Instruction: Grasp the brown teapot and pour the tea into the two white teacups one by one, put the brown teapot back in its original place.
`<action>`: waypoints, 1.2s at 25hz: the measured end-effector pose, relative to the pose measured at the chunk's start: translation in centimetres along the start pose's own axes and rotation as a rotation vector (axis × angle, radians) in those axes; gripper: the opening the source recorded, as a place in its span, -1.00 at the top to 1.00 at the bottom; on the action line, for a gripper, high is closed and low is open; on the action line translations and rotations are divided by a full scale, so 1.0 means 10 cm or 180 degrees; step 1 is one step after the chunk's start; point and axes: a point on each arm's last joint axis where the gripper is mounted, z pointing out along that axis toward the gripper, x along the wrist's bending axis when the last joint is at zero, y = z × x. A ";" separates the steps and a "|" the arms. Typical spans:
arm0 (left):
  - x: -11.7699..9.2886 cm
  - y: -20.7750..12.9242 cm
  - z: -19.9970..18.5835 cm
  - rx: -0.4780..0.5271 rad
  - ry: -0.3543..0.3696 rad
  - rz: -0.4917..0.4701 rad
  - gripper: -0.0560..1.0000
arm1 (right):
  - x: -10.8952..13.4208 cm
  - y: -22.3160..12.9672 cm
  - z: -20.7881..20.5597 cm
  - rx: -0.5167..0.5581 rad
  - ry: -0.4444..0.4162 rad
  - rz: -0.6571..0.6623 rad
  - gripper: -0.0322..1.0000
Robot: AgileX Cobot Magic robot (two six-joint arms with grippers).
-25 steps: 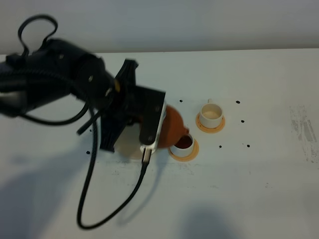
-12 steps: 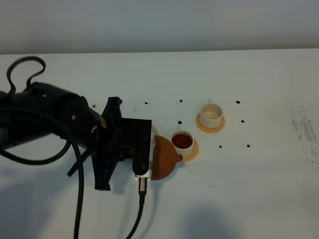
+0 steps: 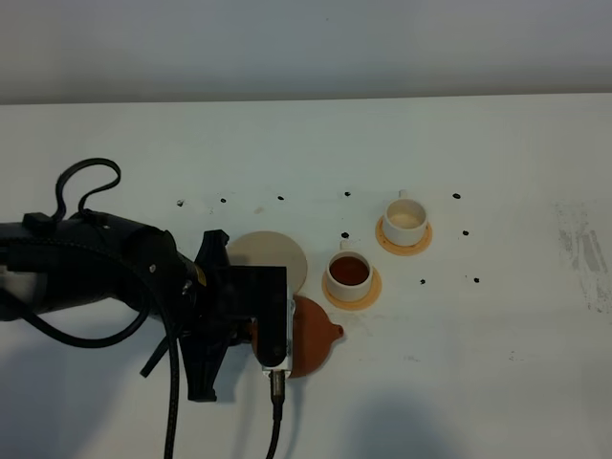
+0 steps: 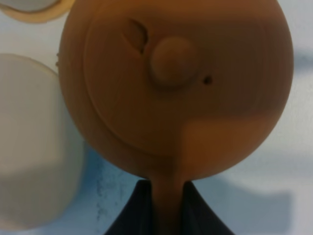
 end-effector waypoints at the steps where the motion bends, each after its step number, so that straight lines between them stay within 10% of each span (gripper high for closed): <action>1: -0.01 0.00 0.02 0.0003 -0.0014 -0.0023 0.72 | 0.00 0.00 0.00 0.0000 0.0000 0.0000 0.44; 11: 0.10 0.09 -0.08 -0.0130 0.0160 -0.0050 0.72 | 0.00 0.00 0.00 0.0000 0.0000 0.0000 0.44; 30: 1.40 0.58 -0.25 -0.0372 0.0665 -0.0001 0.72 | 0.00 0.00 0.00 0.0000 0.0000 0.0000 0.44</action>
